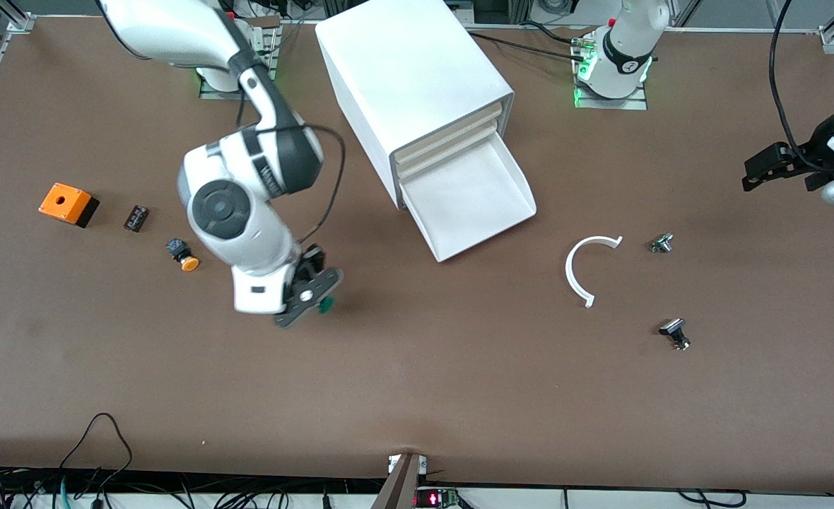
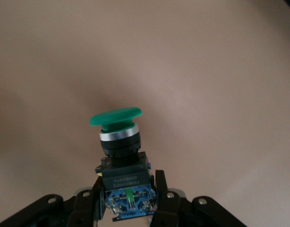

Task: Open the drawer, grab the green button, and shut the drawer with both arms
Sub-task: 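Set the green button on the table beside the yellow button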

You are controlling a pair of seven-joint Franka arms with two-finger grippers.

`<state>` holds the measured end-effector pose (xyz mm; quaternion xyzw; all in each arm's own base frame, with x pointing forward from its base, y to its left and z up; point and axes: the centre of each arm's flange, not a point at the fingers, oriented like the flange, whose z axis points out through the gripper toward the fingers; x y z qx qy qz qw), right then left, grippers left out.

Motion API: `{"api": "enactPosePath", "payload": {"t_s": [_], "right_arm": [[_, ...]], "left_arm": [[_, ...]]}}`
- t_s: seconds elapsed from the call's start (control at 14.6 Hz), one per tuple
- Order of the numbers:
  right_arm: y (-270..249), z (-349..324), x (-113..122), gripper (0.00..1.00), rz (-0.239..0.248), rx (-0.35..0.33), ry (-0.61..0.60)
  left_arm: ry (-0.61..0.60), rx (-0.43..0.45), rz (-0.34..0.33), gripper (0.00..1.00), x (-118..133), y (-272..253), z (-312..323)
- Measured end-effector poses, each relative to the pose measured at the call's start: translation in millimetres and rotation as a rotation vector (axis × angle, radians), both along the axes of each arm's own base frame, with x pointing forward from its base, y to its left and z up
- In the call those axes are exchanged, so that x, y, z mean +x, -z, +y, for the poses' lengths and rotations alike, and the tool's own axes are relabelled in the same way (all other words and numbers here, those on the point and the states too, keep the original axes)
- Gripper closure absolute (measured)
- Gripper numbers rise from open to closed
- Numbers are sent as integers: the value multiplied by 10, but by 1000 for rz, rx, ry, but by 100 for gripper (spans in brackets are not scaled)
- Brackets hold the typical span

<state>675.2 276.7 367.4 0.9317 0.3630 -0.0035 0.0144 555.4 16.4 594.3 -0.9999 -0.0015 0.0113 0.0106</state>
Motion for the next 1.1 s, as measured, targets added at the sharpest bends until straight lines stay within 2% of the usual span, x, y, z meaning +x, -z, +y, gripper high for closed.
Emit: {"api": "enactPosePath", "payload": {"t_s": [0.21, 0.41, 0.76, 1.1], "right_arm": [[373, -872, 140, 58, 72, -26, -13], [647, -1517, 174, 58, 113, -19, -135], [980, -2361, 158, 58, 82, 6, -377], [1147, -2893, -134, 58, 29, 10, -491]], "left_arm": [[14, 0, -14, 0, 12, -65, -75], [21, 0, -16, 0, 20, -76, -116], [41, 0, -17, 0, 25, -75, -222], [59, -1, -18, 0, 24, -84, -327]]}}
